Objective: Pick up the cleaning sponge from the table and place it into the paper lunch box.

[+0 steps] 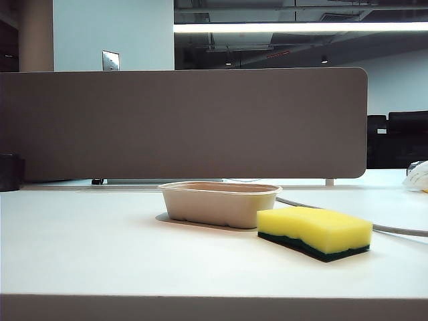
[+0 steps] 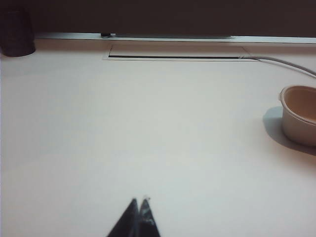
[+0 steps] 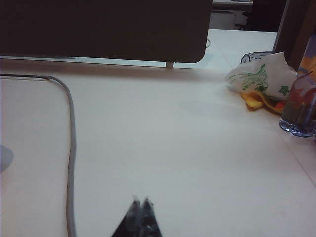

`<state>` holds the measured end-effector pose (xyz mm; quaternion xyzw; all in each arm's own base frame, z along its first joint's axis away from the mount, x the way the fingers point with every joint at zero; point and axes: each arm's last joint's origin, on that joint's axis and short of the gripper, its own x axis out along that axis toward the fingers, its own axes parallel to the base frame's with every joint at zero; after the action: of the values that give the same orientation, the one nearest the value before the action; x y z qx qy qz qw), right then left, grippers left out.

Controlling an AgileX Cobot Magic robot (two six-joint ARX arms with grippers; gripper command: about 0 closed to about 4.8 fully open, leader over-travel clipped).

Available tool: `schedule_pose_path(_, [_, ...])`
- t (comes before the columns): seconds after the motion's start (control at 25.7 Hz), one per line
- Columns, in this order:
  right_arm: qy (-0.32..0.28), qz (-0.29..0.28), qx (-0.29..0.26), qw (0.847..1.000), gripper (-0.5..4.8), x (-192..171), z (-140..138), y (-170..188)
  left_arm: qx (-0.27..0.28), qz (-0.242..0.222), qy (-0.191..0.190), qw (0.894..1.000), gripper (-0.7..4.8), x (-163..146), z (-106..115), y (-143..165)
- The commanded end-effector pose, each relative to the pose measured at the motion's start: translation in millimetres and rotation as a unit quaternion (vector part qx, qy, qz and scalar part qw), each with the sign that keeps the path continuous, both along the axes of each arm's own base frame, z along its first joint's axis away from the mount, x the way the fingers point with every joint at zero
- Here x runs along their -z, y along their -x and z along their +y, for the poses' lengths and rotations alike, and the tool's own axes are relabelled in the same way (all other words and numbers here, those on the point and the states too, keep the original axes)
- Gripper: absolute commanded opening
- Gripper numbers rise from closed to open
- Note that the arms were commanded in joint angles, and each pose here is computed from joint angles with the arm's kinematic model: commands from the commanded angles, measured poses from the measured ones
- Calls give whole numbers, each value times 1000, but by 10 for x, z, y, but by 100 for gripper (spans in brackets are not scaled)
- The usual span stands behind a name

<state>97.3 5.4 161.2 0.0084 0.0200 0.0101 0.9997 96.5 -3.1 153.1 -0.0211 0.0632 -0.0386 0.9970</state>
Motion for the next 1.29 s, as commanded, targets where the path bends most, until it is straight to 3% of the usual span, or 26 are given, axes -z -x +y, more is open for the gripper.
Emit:
schedule_pose_path(0.04, [-1, -11, -2, 1000, -4, -34, 1, 2, 2, -5, 0, 1000, -5, -12, -2, -2])
schedule_pose_path(0.39, [-1, -11, -2, 1000, -4, -33, 1, 2, 9, -5, -1, 1000, -5, -12, -21, -1])
schedule_pose_path(0.62, [-13, -10, -8, 1000, -4, -33, 5, 2, 83, 7, -2, 996, -5, 6, -168, 4])
schedule_pose_path(0.74, [-87, -6, -33, 996, -4, -34, 21, 3, 139, 29, -6, 990, -5, 42, -279, 13])
schedule_pose_path(0.82, [-134, 0, -53, 990, -3, -33, 34, 5, 175, 42, -9, 984, -5, 63, -353, 27])
schedule_pose_path(1.01, [-183, 19, -135, 974, 1, -33, 82, 16, 260, 71, -21, 963, -5, 114, -520, 85])
schedule_pose_path(1.09, [-213, 35, -175, 961, -1, -32, 106, 25, 282, 79, -25, 956, -5, 131, -563, 105])
schedule_pose_path(1.13, [-256, 57, -188, 947, -1, -24, 115, 31, 293, 84, -27, 952, -5, 140, -585, 115])
schedule_pose_path(1.21, [-305, 102, -175, 931, -1, -2, 116, 46, 306, 90, -31, 947, -5, 151, -611, 129])
schedule_pose_path(1.29, [-298, 127, -185, 928, -1, -15, 124, 71, 311, 94, -33, 945, -5, 158, -622, 135])
